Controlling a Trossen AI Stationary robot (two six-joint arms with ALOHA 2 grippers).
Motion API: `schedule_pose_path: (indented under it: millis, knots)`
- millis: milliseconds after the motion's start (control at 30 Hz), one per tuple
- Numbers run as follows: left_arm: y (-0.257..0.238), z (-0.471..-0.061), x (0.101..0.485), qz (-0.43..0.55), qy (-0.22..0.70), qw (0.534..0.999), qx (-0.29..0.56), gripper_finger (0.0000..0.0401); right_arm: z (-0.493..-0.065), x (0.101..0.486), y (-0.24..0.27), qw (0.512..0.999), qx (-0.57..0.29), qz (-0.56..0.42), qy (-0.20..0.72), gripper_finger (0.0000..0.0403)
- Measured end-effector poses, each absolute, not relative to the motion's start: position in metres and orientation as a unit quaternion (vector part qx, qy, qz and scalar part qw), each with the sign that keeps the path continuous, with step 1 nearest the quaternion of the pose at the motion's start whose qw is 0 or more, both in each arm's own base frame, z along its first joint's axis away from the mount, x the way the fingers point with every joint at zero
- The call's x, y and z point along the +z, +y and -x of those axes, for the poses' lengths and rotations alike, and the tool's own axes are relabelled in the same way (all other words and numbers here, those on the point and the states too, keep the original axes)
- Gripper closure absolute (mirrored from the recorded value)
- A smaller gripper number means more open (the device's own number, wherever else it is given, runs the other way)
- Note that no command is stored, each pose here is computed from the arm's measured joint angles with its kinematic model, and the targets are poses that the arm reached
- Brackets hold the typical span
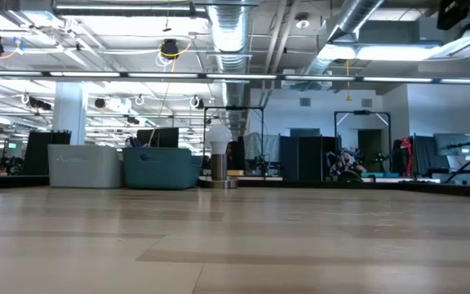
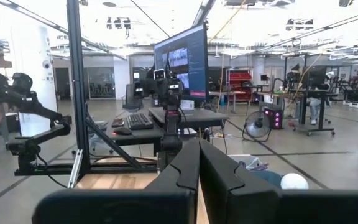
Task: Pick & Place USB Port
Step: Return to Home Position
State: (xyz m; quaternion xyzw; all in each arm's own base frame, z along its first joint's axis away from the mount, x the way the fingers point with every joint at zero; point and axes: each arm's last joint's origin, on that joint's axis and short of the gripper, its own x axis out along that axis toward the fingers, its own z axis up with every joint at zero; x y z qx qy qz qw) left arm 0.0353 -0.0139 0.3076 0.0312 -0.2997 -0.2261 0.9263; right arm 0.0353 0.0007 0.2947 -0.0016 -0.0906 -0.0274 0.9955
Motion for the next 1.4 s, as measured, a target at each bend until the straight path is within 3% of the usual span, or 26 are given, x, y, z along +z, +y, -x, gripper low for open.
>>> schedule_pose_path:
  millis: [600, 933, 1100, 1400]
  knots:
    - [-0.015, -0.024, 0.32, -0.065, -0.296, 0.916, -0.263, 0.0297, -0.035, 0.295, 0.001, 0.995, -0.018, 0.019, -0.092, 0.04]
    - [-0.012, 0.013, 0.355, -0.075, -0.297, 0.916, -0.26, 0.0297, -0.035, 0.295, 0.001, 0.995, -0.017, 0.012, -0.095, 0.04]
    - [-0.013, 0.003, 0.345, -0.072, -0.272, 0.925, -0.256, 0.0297, -0.035, 0.296, 0.001, 0.995, -0.017, 0.011, -0.096, 0.04]
    - [-0.013, -0.042, 0.295, -0.052, -0.206, 0.957, -0.197, 0.0297, -0.035, 0.295, 0.001, 0.996, -0.016, 0.013, -0.092, 0.04]
